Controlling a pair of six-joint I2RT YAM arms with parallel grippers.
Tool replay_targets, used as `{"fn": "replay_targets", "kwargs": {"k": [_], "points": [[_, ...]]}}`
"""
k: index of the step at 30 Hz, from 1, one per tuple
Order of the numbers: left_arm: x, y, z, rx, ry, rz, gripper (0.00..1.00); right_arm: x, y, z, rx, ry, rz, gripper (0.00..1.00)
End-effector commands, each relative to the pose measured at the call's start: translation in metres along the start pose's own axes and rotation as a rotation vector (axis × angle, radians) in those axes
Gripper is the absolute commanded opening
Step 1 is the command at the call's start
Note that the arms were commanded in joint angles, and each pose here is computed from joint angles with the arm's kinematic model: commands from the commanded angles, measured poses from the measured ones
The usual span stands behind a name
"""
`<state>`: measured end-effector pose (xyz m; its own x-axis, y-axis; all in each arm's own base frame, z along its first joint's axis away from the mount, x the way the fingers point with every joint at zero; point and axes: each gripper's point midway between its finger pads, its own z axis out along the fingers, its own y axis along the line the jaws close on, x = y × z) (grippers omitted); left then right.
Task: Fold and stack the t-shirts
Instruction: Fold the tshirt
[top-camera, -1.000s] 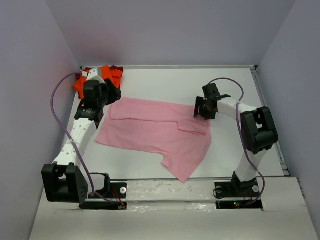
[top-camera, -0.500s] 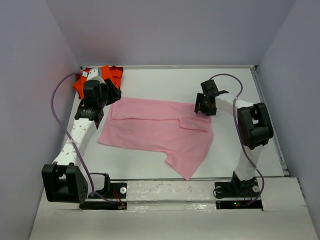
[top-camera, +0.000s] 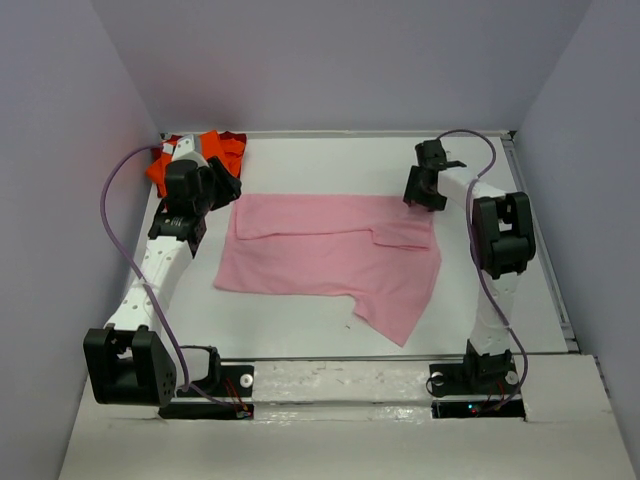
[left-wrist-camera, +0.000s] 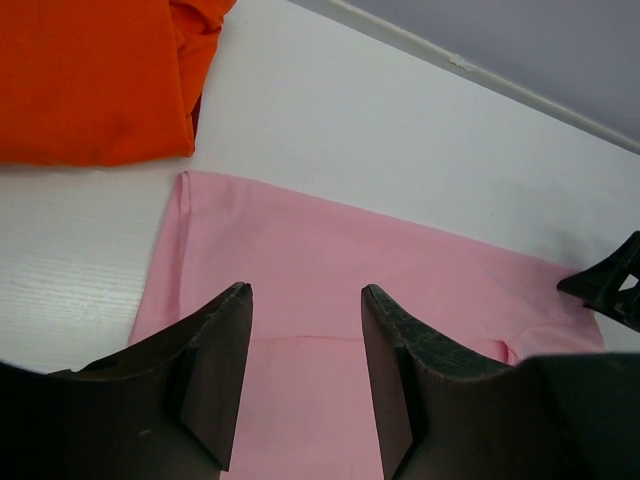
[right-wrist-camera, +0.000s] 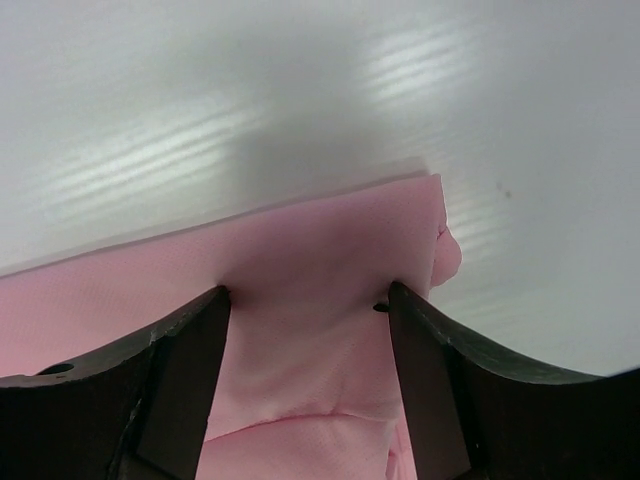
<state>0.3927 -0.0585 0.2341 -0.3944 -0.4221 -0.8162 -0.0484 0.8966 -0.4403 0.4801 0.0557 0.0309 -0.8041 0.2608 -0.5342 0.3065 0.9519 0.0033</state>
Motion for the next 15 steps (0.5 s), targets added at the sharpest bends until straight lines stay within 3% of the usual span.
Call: {"fn": "replay_targets", "kwargs": {"k": [1, 10, 15], "points": [[-0.017, -0.010, -0.007, 0.048, -0.057, 0.003, 0.57, -0.021, -0.001, 0.005, 0.023, -0.024, -0.007, 0.70], [-0.013, -0.007, -0.003, 0.036, -0.046, 0.000, 0.57, -0.064, -0.017, 0.018, 0.100, -0.066, -0.027, 0.70], [0.000, 0.002, 0.007, 0.004, -0.003, -0.010, 0.57, -0.084, -0.012, -0.024, 0.041, -0.125, 0.018, 0.70]]}}
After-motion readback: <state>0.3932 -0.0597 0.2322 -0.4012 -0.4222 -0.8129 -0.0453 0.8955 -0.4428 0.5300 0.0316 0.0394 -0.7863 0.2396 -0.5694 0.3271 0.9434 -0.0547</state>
